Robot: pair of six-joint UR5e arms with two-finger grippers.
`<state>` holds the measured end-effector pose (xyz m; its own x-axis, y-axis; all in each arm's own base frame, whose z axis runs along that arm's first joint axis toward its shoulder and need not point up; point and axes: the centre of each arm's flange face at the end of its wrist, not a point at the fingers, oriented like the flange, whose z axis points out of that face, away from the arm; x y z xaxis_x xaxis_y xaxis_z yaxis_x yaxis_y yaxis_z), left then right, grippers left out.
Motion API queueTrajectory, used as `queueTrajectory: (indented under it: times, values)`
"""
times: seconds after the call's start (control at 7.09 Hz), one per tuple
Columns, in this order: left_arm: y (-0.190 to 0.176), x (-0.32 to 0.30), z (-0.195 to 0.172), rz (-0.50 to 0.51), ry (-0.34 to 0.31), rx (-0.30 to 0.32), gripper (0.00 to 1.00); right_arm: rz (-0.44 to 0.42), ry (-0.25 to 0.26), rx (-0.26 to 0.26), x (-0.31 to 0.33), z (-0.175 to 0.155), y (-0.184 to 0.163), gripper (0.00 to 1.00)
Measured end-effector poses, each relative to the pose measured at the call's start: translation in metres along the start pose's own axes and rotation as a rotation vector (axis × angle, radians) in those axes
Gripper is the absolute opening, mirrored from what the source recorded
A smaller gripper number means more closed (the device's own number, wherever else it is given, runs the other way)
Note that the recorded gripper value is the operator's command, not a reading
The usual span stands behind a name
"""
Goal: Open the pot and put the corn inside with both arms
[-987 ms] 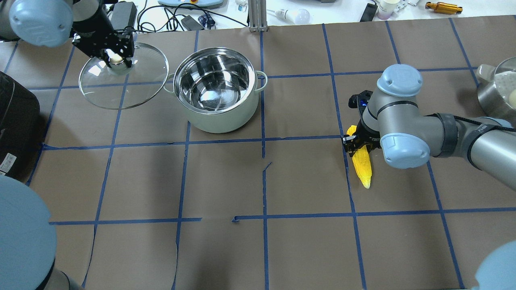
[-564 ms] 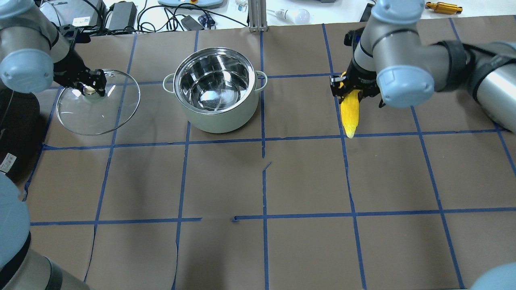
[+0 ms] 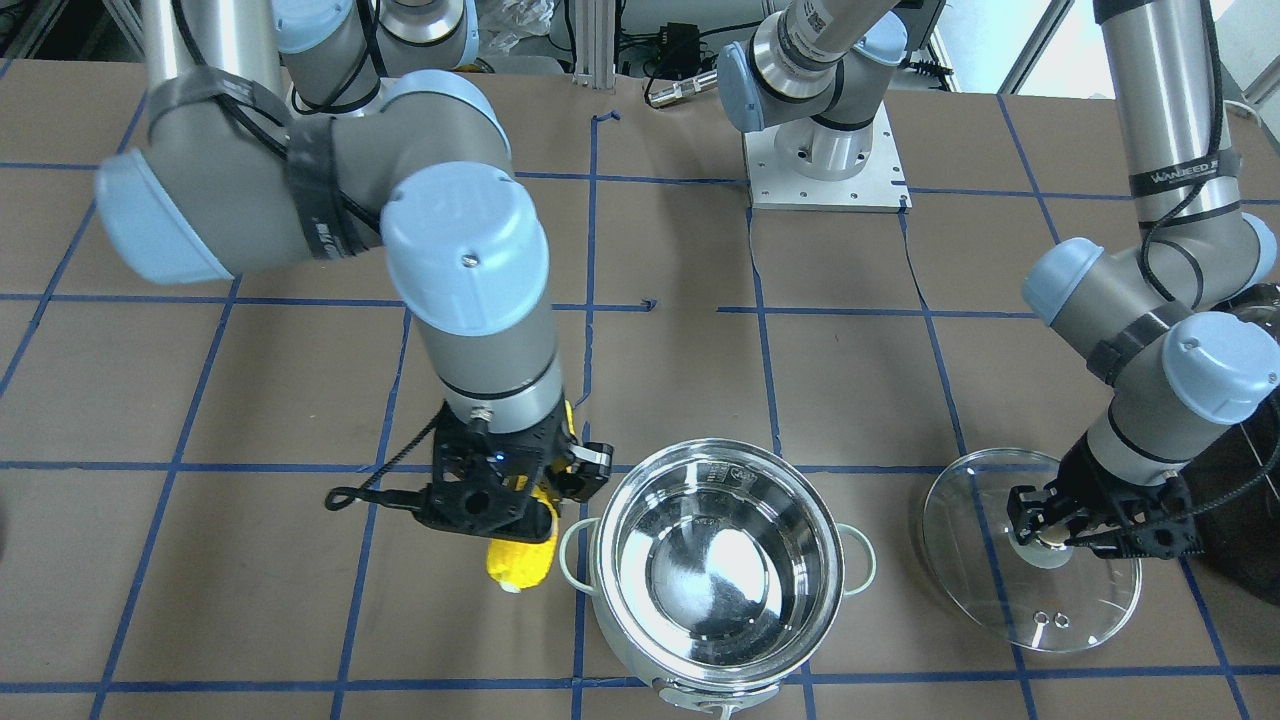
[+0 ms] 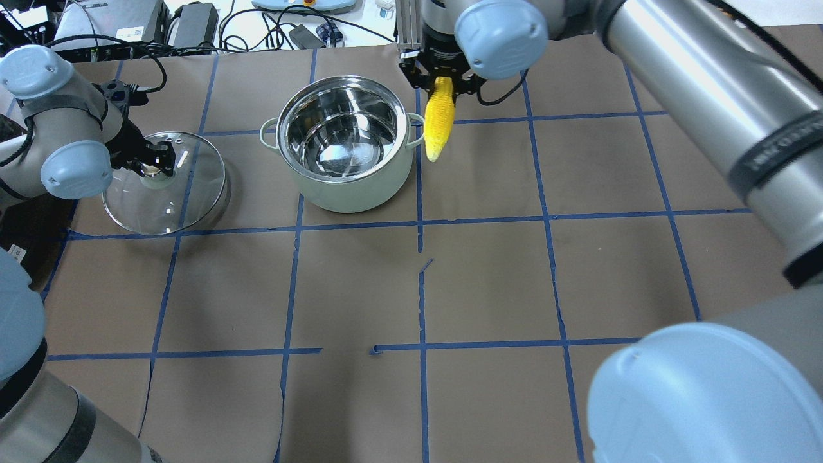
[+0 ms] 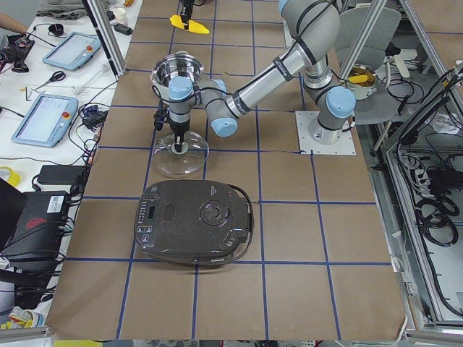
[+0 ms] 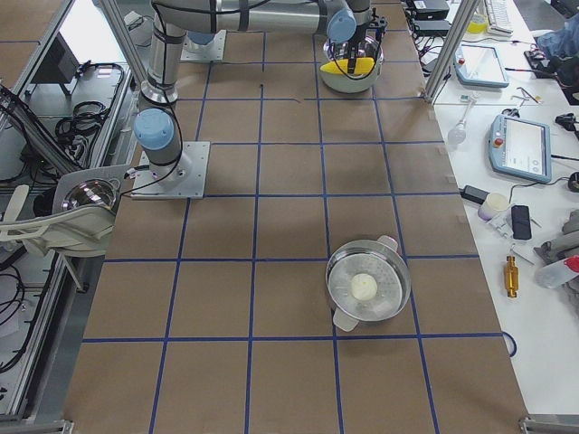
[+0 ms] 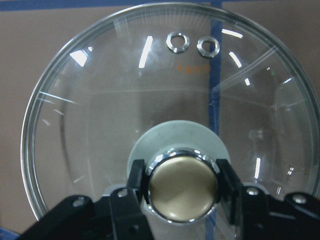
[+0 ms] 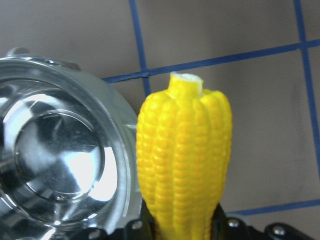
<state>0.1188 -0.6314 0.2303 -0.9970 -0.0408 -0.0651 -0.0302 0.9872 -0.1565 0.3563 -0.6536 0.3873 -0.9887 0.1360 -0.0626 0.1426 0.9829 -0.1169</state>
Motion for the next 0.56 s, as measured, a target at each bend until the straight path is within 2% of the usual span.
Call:
queueTrajectory:
  times: [0.28, 0.42, 0.56]
  values:
    - [0.001, 0.002, 0.004, -0.006, 0.024, 0.0, 0.2, -0.092, -0.012, 0.009, -0.067, 0.028, 0.004, 0.0]
    - [0.002, 0.003, 0.005, -0.005, 0.029, -0.003, 0.2, -0.155, -0.012, 0.008, -0.08, 0.038, 0.006, 0.0]
    - [0.003, 0.004, 0.005, 0.0, 0.032, -0.007, 0.21, -0.208, -0.014, 0.009, -0.087, 0.047, 0.007, 0.05]
